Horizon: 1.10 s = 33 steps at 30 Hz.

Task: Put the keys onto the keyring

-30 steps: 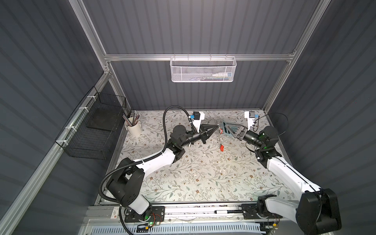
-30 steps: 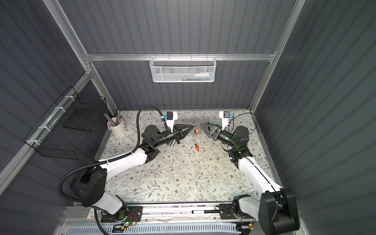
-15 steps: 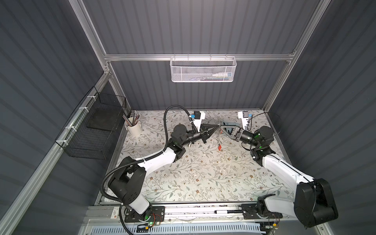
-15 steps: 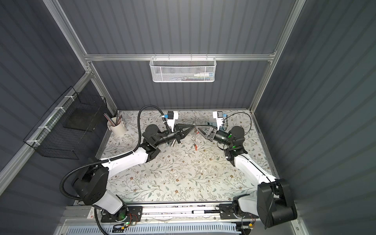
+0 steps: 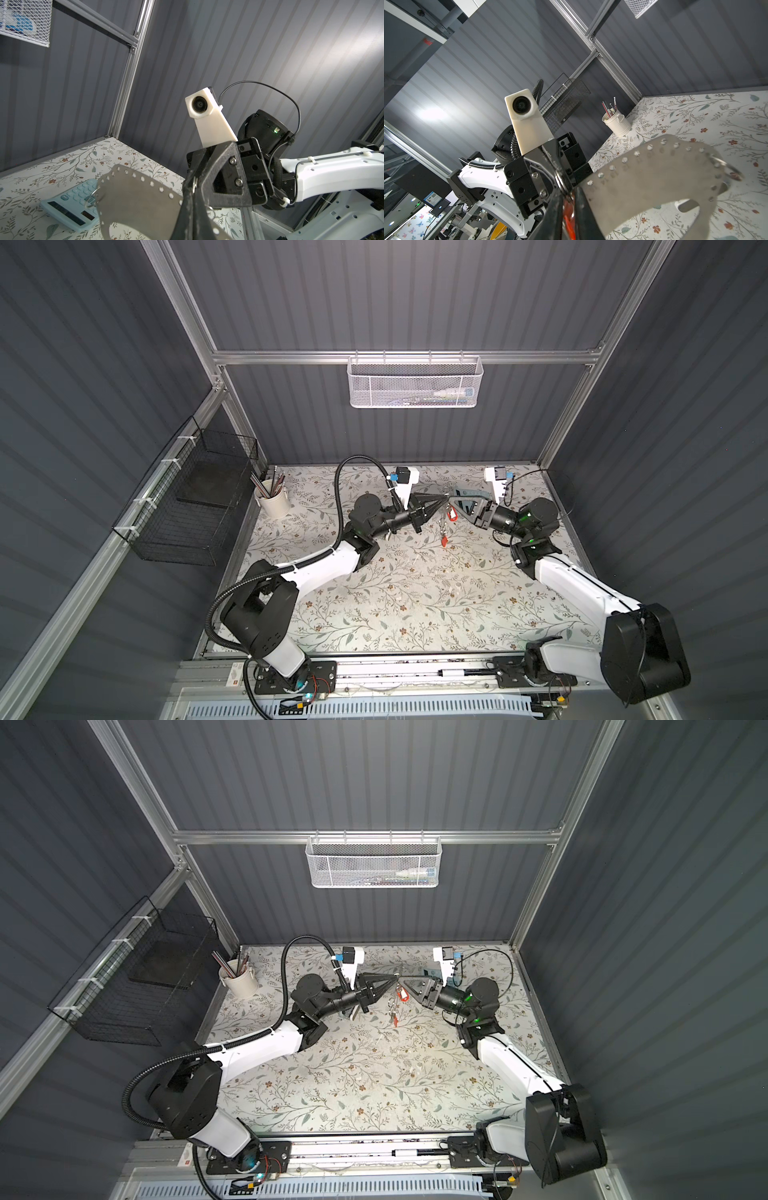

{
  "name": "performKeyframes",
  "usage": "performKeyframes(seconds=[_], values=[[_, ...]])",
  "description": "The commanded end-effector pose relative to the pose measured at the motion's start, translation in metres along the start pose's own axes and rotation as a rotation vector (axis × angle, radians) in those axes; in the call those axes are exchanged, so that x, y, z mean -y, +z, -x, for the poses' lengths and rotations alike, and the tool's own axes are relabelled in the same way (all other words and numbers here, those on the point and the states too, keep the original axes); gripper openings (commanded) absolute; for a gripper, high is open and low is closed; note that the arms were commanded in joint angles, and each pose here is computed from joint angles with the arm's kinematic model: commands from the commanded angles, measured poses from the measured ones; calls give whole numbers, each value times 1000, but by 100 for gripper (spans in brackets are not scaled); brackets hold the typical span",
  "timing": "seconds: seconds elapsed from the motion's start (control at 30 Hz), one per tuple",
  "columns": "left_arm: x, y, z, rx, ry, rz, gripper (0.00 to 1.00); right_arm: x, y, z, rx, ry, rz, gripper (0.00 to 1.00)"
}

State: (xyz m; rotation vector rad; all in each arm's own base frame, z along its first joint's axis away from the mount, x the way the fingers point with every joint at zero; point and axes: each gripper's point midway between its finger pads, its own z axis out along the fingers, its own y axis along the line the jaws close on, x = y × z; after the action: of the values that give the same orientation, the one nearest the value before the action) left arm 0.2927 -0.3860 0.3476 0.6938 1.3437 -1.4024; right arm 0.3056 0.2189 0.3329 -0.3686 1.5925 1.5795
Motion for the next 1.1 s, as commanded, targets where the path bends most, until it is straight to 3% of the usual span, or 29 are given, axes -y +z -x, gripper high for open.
performKeyframes(seconds=[0.0,0.1,0.27,0.57,0.73,0.93,1.07], values=[[10,2,21,53,36,-41,0,-10,2,4,8,-30,27,10],[11,2,20,49,38,-40,0,-8,2,4,9,-28,21,1],[13,-1,14,-2,66,-33,0,-7,1,2,4,-45,4,0],[14,-43,-2,-239,187,53,36,-22,-4,-21,-120,-278,69,0],[27,-72,-15,-463,336,73,46,-22,-8,-35,-189,-354,56,0],[34,-78,-10,-619,392,55,46,-23,-6,-45,-246,-417,32,0],[38,-68,1,-633,359,33,42,-25,-4,-54,-270,-448,36,0]])
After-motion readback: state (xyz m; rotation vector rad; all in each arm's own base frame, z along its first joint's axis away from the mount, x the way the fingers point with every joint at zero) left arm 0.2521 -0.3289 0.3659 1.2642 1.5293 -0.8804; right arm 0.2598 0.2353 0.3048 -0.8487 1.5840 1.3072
